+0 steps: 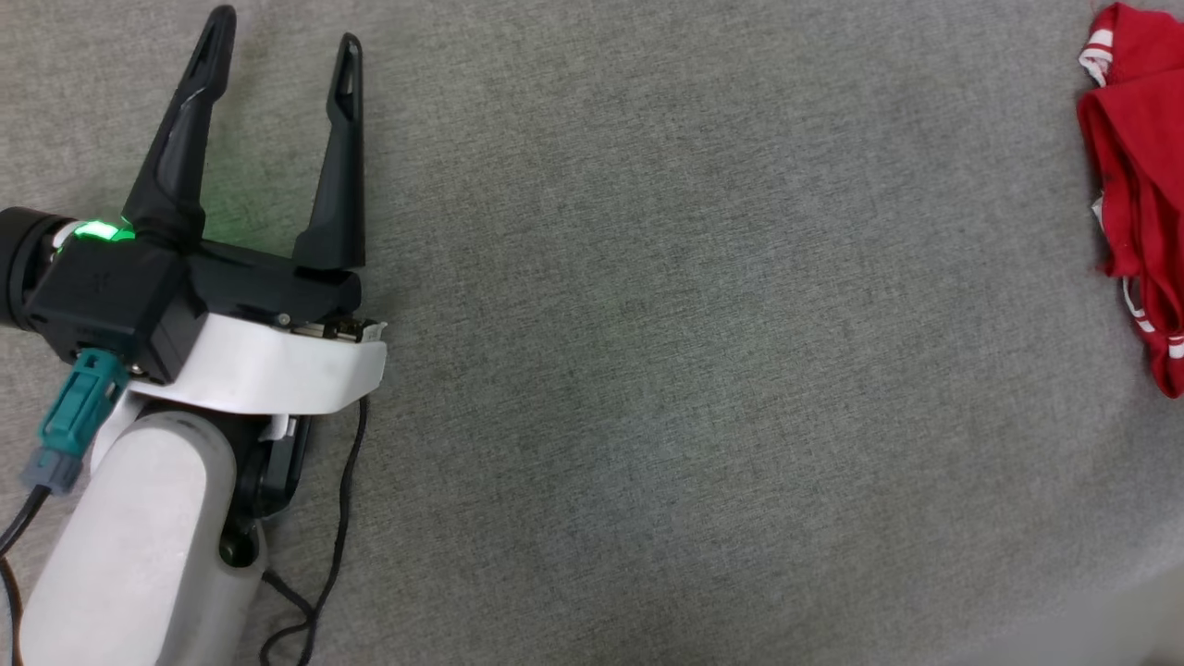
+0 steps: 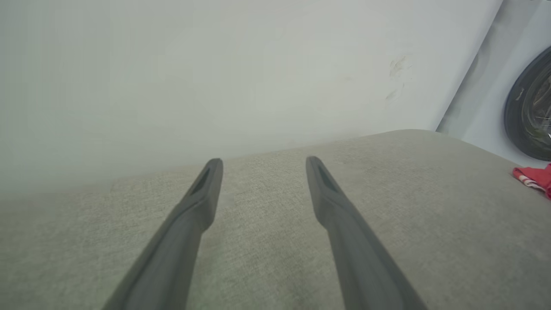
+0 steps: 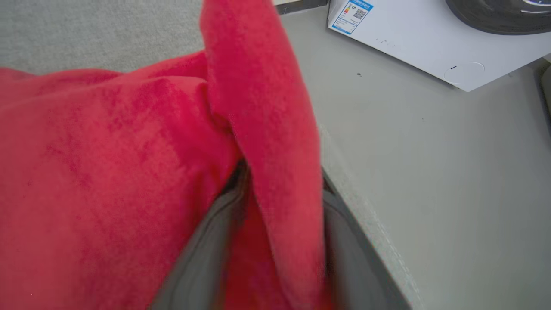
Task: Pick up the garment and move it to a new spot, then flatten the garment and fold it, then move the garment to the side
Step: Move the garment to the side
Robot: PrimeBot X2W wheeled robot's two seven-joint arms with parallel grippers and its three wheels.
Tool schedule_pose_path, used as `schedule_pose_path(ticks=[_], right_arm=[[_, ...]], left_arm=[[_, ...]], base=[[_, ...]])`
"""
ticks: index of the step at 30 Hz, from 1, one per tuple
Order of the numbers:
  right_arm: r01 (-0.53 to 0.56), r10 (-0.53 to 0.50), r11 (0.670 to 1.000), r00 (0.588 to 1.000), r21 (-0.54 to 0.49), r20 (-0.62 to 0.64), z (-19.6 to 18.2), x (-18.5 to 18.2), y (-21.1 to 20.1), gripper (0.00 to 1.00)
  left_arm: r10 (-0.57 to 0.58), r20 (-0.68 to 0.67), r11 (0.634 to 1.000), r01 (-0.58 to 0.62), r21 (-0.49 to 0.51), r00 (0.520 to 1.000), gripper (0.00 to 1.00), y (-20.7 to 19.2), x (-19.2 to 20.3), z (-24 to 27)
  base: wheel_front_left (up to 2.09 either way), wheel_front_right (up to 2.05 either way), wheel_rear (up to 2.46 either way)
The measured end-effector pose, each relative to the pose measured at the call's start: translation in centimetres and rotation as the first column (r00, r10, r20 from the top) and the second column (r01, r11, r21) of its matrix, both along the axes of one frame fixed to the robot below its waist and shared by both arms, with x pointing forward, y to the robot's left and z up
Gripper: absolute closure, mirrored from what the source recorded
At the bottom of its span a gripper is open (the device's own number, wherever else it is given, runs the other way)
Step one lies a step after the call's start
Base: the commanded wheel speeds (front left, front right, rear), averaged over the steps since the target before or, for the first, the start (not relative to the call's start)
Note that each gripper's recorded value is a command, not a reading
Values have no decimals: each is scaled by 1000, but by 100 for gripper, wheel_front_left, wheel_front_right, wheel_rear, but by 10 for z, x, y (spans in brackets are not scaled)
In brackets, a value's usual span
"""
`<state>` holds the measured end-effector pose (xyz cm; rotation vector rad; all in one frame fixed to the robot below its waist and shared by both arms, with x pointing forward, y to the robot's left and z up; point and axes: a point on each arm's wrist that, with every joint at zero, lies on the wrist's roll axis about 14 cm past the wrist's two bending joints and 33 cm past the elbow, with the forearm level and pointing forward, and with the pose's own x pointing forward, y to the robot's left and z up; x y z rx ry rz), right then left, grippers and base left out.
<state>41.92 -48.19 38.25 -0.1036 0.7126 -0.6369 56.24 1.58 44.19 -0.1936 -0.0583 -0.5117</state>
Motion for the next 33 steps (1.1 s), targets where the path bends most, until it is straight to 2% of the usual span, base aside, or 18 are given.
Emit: schedule_pose_path(ticks=[6,11,18,27,33], right_arm=[[-7,10,999,998,-40,62,10,-4,-1,0],[-22,33,996,991,-85,127,34,-18,-2,0],[-112,134,988,967,-110,215,55,-41,24,0],[-285,291,956,875,-76,387,73,-46,102,0],[-430,400,901,780,-52,480,85,-32,168,0]], left_arm=[[19,1,1000,-19,12,1000,0,5,-4,6],[36,-11,999,-36,-4,999,0,7,-19,18],[66,-47,997,-68,-28,997,0,12,-54,35],[153,-39,988,-154,-10,987,0,40,-94,61],[255,-39,967,-255,0,966,0,73,-115,67]], base=[[0,0,0],[0,0,0],[0,0,0],[0,0,0],[0,0,0]])
